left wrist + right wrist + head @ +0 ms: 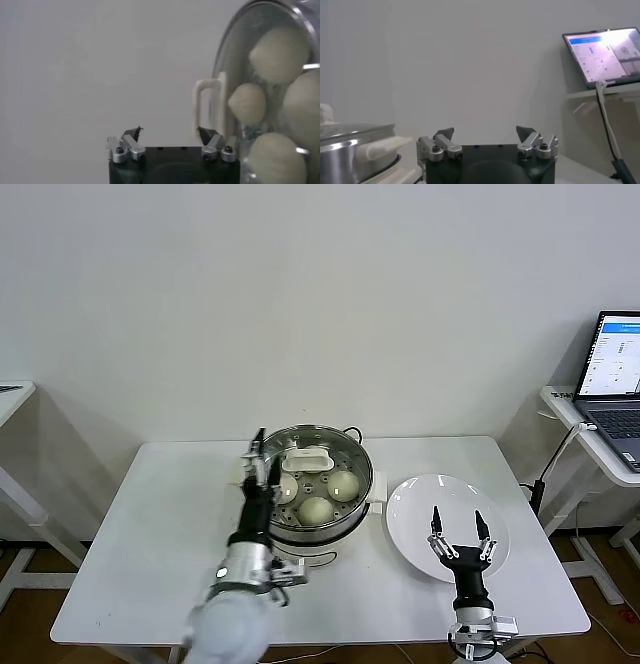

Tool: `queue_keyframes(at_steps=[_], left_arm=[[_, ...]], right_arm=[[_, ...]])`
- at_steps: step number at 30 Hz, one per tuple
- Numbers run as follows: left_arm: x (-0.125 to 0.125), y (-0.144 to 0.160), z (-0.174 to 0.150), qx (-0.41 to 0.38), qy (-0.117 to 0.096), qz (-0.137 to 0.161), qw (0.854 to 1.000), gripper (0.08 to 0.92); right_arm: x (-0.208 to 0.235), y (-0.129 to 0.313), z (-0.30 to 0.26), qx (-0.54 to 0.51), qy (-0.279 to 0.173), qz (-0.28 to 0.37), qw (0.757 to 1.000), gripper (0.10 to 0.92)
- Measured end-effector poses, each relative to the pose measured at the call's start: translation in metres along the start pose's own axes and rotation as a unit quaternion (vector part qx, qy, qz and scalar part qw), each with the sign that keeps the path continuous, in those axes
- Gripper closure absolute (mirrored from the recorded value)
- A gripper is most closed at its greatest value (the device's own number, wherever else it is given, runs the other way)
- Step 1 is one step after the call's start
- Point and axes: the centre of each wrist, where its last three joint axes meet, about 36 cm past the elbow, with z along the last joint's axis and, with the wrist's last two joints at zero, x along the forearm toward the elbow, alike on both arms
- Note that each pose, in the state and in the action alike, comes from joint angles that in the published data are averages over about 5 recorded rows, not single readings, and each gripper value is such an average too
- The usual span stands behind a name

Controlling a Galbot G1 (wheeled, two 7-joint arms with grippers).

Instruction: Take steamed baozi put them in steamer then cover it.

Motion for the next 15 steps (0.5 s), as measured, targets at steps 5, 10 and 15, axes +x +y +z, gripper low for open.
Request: queue_keyframes(at_steps=[5, 10, 15], left_arm=[[0.014, 0.014, 0.041, 0.113, 0.003, -0.001, 0.994, 0.177], [0.024, 0.013, 0.085, 0.232, 0.02, 0.007, 0.973, 0.177], [0.037, -0.005, 0.117, 0.325, 0.033, 0.021, 0.945, 0.177]], right_arm=[[-0.001, 0.001, -0.011, 0.012, 0.009, -0.007, 1.0, 0.2], [-0.003, 0.004, -0.025, 0.02, 0.012, -0.013, 1.0, 0.2], [-0.007, 0.007, -0.039, 0.026, 0.011, -0.018, 0.999, 0.2]])
